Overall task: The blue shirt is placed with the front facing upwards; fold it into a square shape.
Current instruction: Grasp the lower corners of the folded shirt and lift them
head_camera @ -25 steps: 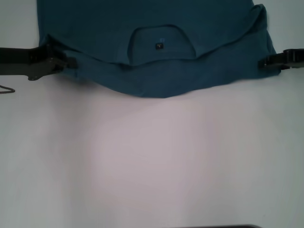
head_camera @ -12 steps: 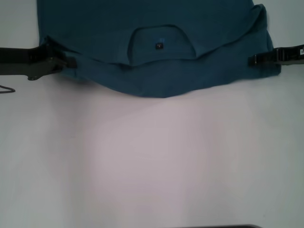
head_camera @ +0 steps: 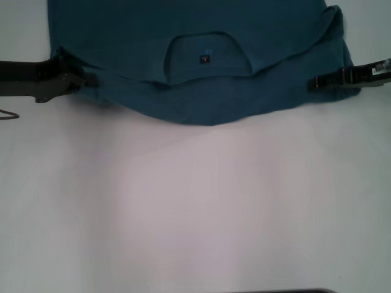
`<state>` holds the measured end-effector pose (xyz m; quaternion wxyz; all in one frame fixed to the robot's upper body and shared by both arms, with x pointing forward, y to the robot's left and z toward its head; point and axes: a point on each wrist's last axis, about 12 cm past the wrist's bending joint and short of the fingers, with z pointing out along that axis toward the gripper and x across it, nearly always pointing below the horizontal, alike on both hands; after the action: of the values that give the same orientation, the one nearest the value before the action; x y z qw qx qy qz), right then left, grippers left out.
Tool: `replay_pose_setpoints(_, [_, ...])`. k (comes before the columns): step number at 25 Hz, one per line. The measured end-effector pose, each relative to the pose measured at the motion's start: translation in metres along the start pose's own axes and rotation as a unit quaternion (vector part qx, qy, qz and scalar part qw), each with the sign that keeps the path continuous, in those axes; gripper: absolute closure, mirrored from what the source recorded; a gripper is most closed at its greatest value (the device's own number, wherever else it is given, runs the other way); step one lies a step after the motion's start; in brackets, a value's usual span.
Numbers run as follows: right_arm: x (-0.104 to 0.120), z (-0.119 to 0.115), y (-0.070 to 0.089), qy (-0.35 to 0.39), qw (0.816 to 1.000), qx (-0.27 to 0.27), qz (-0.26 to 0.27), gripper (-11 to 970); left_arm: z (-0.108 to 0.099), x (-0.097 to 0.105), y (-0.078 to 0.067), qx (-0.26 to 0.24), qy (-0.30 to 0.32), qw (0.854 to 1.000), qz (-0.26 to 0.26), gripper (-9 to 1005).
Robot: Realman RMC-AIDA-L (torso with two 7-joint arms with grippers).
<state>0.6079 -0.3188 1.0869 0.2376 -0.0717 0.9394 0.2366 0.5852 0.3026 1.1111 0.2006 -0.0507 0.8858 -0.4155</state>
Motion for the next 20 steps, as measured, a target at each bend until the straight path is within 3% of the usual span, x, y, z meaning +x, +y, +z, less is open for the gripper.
replay_pose_setpoints(5, [-0.003, -0.010, -0.005, -0.013, 1.000, -0.001, 0.022, 68, 0.000, 0.000, 0.000, 0.000, 0.000, 1.000, -0.001, 981])
replay_pose_setpoints(10, [-0.002, -0.015, -0.009, -0.018, 0.999, -0.001, 0.026, 141, 0.000, 0.000, 0.000, 0.000, 0.000, 1.000, -0.002, 982])
replay_pose_setpoints(13, [-0.001, -0.014, -0.010, -0.014, 1.000, 0.008, 0.024, 311, 0.000, 0.001, 0.000, 0.001, 0.000, 1.000, -0.003, 982])
replay_pose_setpoints(20, [0.000, -0.013, -0.011, -0.010, 1.000, 0.015, 0.020, 580, 0.001, -0.001, -0.001, 0.001, -0.001, 1.000, -0.003, 982])
